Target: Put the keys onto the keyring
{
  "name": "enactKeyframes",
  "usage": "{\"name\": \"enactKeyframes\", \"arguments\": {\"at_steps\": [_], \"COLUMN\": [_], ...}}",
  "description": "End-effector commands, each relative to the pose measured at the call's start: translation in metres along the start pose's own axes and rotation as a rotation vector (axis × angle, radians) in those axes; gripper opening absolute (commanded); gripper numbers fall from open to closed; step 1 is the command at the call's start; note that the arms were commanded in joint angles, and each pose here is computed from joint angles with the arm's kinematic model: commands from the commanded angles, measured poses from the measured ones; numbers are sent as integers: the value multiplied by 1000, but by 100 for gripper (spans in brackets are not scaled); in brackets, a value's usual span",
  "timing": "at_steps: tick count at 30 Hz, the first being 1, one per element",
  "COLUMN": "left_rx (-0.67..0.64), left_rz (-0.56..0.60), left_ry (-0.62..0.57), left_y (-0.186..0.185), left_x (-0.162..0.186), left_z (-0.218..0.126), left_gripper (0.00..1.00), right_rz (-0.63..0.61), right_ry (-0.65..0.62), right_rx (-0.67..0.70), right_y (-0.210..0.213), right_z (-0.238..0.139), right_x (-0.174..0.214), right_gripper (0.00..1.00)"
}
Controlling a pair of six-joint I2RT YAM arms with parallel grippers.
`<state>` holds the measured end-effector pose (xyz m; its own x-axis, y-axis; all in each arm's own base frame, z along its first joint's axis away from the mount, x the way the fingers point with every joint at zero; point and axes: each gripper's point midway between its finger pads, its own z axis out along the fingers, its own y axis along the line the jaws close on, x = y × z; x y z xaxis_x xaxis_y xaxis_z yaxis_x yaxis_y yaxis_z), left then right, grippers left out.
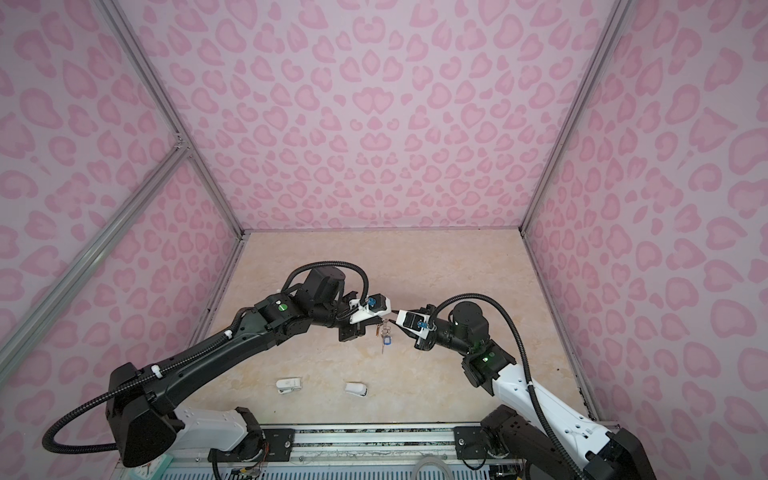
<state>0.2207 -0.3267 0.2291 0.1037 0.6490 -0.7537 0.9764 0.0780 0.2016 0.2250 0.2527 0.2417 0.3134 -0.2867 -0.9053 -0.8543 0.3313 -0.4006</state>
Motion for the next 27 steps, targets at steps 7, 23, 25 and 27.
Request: {"name": "enactKeyframes", "arguments": {"at_steps": [7, 23, 25, 27], "left_rx": [-12, -19, -14, -10], "left_rz": [4, 75, 79, 79], "left_ry": [36, 11, 6, 7], "left_y": [0, -6, -7, -7], "left_x": [-3, -11, -12, -11], "left_z": [-1, -6, -7, -6], "left_gripper": [4, 4, 4, 4], "right_rz": [40, 59, 61, 62], "right_ry": [3, 62, 70, 74], "right_rx": [-88, -127, -127, -117], "right_y": [13, 19, 19, 17], "right_z": [9, 15, 15, 15], "right_x": [0, 12, 13, 14], "right_gripper": [21, 5, 10, 12]}}
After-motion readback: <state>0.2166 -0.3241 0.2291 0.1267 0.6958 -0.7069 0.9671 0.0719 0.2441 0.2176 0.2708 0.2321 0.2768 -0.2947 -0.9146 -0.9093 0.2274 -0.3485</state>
